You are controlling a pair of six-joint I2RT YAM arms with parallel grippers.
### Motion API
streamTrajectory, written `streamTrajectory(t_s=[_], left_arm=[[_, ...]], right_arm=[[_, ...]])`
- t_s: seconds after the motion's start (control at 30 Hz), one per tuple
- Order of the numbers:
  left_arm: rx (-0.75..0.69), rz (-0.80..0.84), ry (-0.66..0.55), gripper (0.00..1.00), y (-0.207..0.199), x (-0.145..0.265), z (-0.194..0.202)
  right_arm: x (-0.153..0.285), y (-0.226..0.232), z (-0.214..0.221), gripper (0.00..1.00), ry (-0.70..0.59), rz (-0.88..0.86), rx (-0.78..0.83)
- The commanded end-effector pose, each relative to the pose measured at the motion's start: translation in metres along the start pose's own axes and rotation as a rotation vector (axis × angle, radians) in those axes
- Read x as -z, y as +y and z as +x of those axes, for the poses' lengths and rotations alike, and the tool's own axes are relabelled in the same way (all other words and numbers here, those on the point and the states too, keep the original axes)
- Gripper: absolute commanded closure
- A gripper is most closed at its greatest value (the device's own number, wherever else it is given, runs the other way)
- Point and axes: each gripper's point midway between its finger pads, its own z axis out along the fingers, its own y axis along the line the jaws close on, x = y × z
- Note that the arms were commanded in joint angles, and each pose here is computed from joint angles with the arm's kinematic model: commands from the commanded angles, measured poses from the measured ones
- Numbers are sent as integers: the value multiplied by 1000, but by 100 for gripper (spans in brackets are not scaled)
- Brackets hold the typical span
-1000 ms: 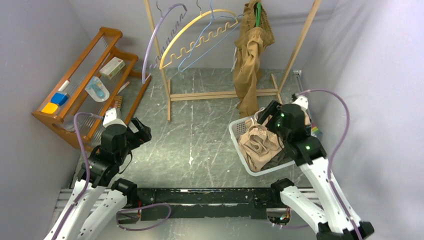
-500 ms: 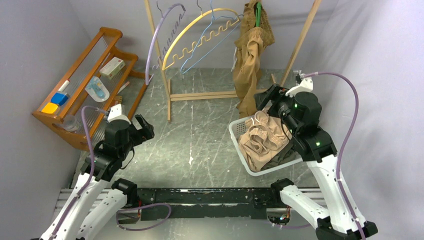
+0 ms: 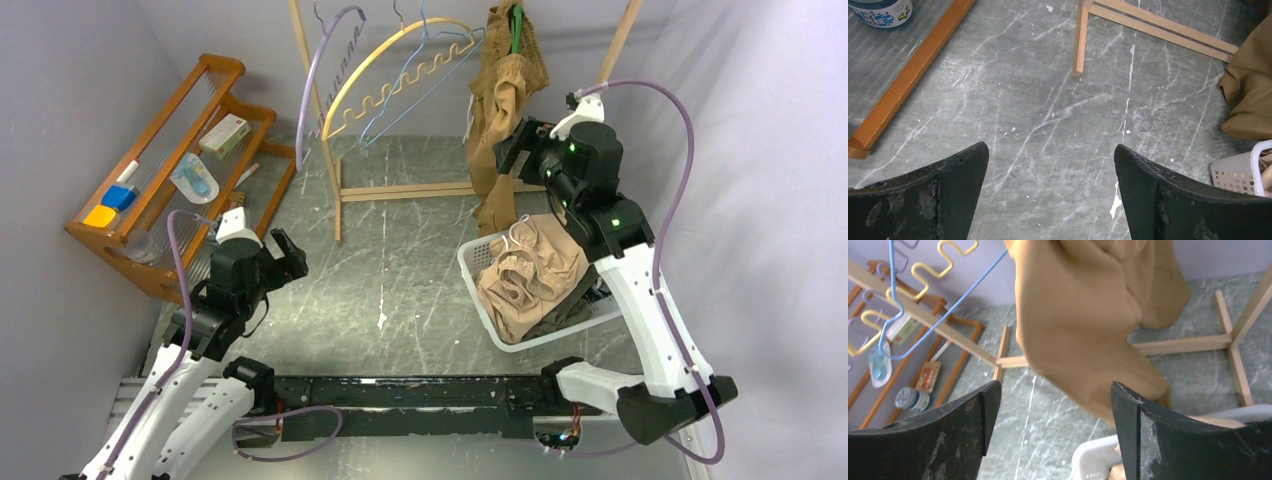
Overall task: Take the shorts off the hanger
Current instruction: Pick up the hanger from the clothes rod.
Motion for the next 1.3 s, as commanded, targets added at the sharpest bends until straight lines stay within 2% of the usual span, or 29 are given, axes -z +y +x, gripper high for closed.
streamTrajectory(t_s=[0.0, 0.2, 0.3, 0.47, 0.6, 0.7, 0.77, 0.87, 0.97, 1.13, 1.27], left_arm=[[5, 14, -53, 0, -4, 5, -15], [4, -7, -48, 0, -1, 4, -15], [2, -8, -40, 0, -1, 3, -13], [-2, -16, -34, 1, 0, 2, -13], [-3, -18, -33, 0, 0, 2, -13], [0, -20, -33, 0, 1, 3, -13], [0, -18, -36, 0, 0, 3, -13], [2, -14, -40, 0, 0, 4, -13], [2, -13, -41, 0, 0, 4, -13], [-6, -10, -34, 0, 0, 4, -12], [-6, -9, -34, 0, 0, 4, -12]], right_arm=[[-14, -8, -30, 20, -98, 70, 41], [-41, 14, -46, 21, -110, -6, 52], [-59, 11, -49, 23, -116, 46, 64], [-64, 0, -62, 30, -222, 257, 132], [-79, 12, -56, 45, -192, 212, 195], [-87, 11, -55, 47, -171, 234, 198], [-88, 6, -58, 46, -175, 273, 210], [-88, -2, -63, 33, -190, 329, 220], [-90, -3, -68, 30, -209, 347, 232], [-98, 1, -67, 46, -190, 333, 235], [-100, 6, -68, 64, -193, 304, 239]])
